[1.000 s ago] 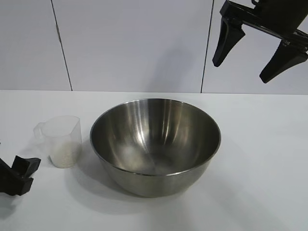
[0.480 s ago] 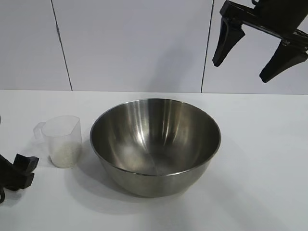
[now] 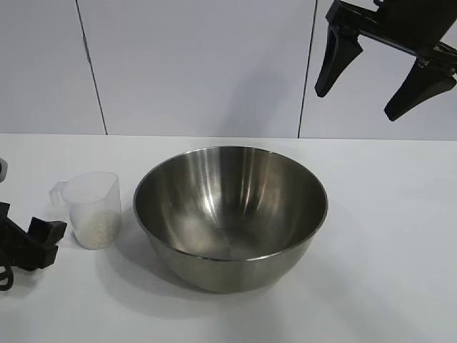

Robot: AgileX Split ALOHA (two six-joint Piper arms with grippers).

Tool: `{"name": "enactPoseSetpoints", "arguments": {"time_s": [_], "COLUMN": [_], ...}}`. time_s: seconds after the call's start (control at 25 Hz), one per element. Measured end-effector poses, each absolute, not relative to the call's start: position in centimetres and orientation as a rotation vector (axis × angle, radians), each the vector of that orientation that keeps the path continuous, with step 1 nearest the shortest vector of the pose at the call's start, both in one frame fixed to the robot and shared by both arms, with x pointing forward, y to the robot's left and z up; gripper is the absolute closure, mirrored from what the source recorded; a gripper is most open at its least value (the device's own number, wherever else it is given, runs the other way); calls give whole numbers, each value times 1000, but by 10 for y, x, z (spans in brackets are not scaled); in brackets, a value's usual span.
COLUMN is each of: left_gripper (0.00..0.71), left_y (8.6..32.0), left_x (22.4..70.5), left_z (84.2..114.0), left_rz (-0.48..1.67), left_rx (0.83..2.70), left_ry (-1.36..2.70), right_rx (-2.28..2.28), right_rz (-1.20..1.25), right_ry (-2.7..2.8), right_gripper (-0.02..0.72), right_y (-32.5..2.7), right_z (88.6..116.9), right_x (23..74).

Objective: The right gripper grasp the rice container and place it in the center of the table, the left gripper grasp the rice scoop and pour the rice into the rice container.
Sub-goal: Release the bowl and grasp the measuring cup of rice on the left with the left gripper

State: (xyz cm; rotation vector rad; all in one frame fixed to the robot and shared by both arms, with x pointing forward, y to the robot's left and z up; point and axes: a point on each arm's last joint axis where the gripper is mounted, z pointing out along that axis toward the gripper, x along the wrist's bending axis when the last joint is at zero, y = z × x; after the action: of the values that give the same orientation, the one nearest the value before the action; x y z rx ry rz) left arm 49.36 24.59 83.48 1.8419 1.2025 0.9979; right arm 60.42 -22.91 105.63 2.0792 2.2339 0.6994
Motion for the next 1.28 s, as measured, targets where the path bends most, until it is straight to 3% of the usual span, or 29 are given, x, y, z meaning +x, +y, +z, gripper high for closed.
{"name": "enactPoseSetpoints", "arguments": {"time_s": [0.84,1.28], "left_gripper": [140,140], "left_y": [243,240], "left_x": [520,529], "left_z": [820,837], "left_rz": [997,1034], "left_rx": [1812,1754], "left_ry": [1201,1157], "right_rx": [2075,2065], "right_rz": [703,722], "right_ry": [2232,2214], "right_gripper": [43,43], "right_y": [-229,-229], "right_z": [1056,1057], "right_x": [605,606]}}
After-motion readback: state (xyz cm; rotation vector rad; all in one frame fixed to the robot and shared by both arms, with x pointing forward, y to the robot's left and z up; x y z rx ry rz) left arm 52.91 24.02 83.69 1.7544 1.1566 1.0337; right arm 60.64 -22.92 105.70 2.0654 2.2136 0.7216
